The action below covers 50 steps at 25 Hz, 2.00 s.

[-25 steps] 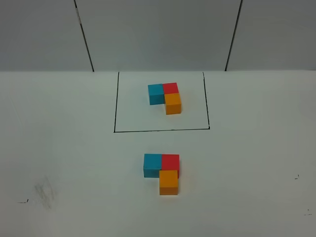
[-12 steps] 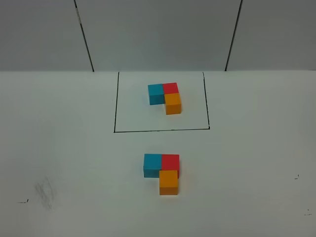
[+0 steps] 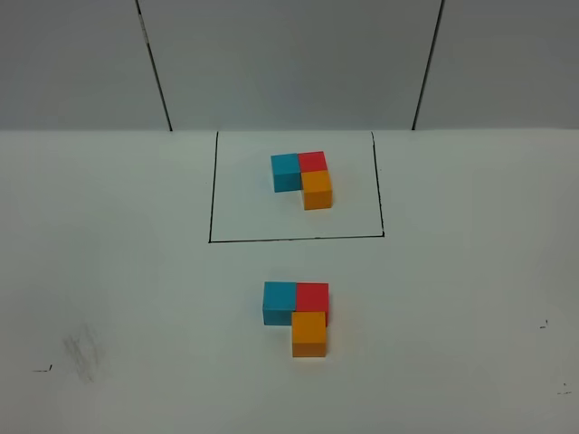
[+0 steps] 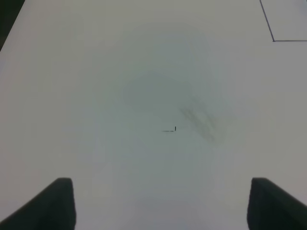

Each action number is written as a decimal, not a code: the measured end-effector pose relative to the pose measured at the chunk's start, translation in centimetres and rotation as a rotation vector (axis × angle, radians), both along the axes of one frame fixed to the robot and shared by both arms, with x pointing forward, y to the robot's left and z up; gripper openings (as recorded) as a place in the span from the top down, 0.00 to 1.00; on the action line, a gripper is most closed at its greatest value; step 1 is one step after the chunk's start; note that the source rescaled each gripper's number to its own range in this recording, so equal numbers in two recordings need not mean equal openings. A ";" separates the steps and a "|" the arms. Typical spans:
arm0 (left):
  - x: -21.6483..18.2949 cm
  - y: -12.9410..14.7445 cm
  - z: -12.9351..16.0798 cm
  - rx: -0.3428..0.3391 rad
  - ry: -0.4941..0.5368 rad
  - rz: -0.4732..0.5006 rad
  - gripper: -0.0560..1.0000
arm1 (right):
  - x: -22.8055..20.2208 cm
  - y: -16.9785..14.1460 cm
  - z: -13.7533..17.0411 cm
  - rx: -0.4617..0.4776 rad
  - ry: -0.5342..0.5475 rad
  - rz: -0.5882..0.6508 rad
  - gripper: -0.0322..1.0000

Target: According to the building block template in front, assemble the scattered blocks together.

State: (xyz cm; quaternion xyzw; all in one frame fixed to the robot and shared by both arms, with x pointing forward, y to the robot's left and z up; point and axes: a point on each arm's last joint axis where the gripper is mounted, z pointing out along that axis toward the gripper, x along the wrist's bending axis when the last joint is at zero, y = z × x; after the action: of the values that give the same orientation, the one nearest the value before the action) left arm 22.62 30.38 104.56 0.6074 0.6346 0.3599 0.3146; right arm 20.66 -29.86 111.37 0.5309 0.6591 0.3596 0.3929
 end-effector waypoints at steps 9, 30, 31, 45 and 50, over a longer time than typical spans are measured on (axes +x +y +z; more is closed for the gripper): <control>0.0 0.0 0.0 0.001 0.000 0.000 0.15 | 0.9 0.5 -2.6 0.039 0.052 -0.168 0.10; 0.0 0.0 0.0 0.001 0.000 0.000 0.15 | 3.1 0.6 -5.9 0.121 0.109 -0.191 0.10; 0.0 0.0 0.0 0.001 0.000 0.000 0.15 | 3.3 0.5 -6.0 0.125 0.099 -0.194 0.10; 0.0 0.0 0.0 0.001 0.000 0.000 0.15 | 3.5 0.5 -6.2 0.134 0.093 -0.206 0.10; 0.0 0.0 0.0 0.001 0.000 0.000 0.15 | 3.5 0.5 -6.2 0.136 0.093 -0.207 0.10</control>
State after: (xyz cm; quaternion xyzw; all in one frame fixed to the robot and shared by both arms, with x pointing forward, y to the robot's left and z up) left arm 22.62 30.38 104.56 0.6076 0.6343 0.3600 0.3144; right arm 24.19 -29.39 105.14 0.6376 0.5926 0.3358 0.3599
